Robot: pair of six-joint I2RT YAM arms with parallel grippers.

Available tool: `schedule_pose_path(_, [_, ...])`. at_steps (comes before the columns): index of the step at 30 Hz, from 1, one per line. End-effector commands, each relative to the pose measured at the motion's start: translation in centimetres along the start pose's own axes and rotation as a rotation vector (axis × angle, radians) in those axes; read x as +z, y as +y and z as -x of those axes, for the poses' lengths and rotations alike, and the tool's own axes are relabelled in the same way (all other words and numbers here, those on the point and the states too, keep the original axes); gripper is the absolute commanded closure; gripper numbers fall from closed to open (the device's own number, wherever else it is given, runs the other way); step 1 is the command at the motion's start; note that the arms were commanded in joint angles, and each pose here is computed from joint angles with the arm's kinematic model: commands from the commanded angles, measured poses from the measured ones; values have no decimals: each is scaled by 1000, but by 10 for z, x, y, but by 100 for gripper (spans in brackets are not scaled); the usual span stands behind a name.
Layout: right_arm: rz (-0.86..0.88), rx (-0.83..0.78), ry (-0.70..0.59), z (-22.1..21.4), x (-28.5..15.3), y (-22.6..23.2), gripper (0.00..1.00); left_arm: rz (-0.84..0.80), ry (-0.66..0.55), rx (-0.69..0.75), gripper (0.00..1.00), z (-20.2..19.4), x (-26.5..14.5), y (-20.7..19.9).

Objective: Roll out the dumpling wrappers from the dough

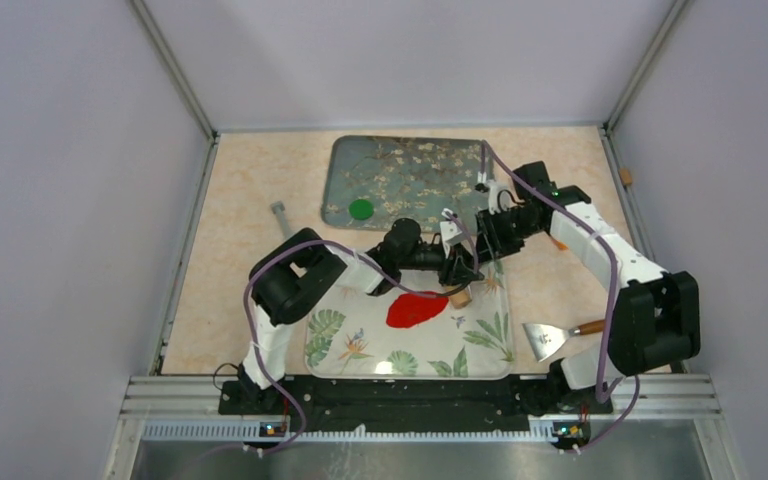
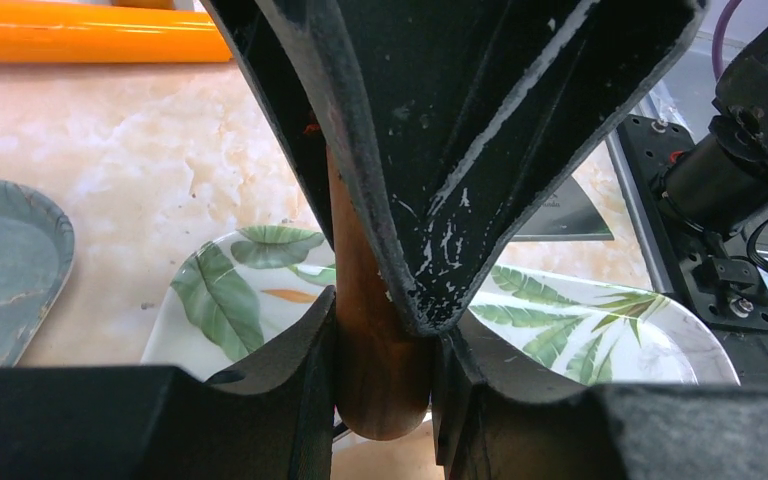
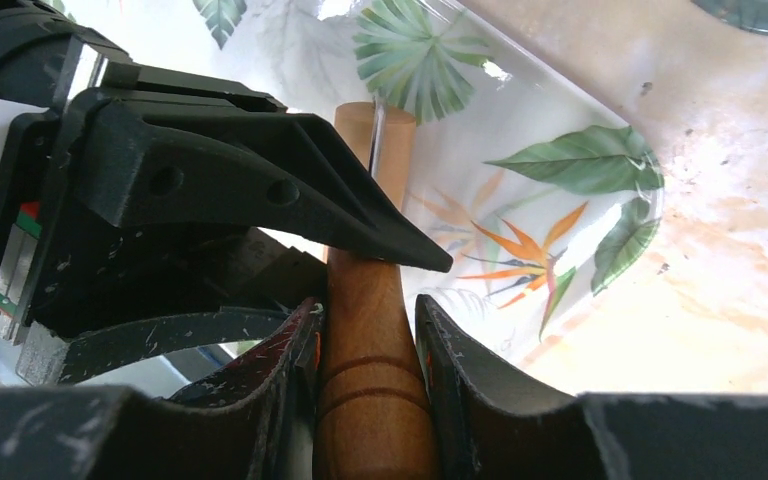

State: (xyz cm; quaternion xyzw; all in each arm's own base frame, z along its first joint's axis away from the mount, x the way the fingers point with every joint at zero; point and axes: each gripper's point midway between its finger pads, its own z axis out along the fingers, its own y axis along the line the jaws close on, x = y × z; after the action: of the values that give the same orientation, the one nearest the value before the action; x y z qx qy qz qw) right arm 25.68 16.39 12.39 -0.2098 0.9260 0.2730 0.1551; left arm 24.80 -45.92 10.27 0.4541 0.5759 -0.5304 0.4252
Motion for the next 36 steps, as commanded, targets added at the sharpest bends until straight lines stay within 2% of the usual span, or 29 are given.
schedule_pose_path(1, [-7, -84, 39, -12, 1, 10, 100, 82, -7, -36, 100, 17, 19, 11])
schedule_pose_path(4, [88, -145, -60, 20, -28, 45, 100, 82, -34, 25, 100, 57, 9, 8])
schedule_pose_path(6, [122, -185, -68, 25, -34, 60, 100, 92, -50, 52, 100, 78, -3, 4])
schedule_pose_path(9, [166, -217, -48, 22, -24, 73, 100, 140, -25, 29, 100, 77, -22, 8])
schedule_pose_path(20, [288, -293, 71, 13, 46, 104, 100, 323, 129, -105, 100, -5, -90, 8])
schedule_pose_path(22, [298, -329, 91, 8, 59, 107, 100, 416, 178, -158, 100, -24, -108, 10])
schedule_pose_path(24, [311, -352, 107, 3, 74, 110, 100, 486, 278, -251, 100, -52, -127, 6])
schedule_pose_path(26, [327, -360, 129, -3, 87, 115, 100, 537, 311, -320, 100, -70, -143, 0])
schedule_pose_path(29, [350, -362, 144, -10, 100, 123, 100, 561, 341, -385, 100, -87, -161, -16])
schedule_pose_path(36, [379, -351, 171, -27, 126, 138, 100, 625, 377, -417, 100, -107, -190, -31])
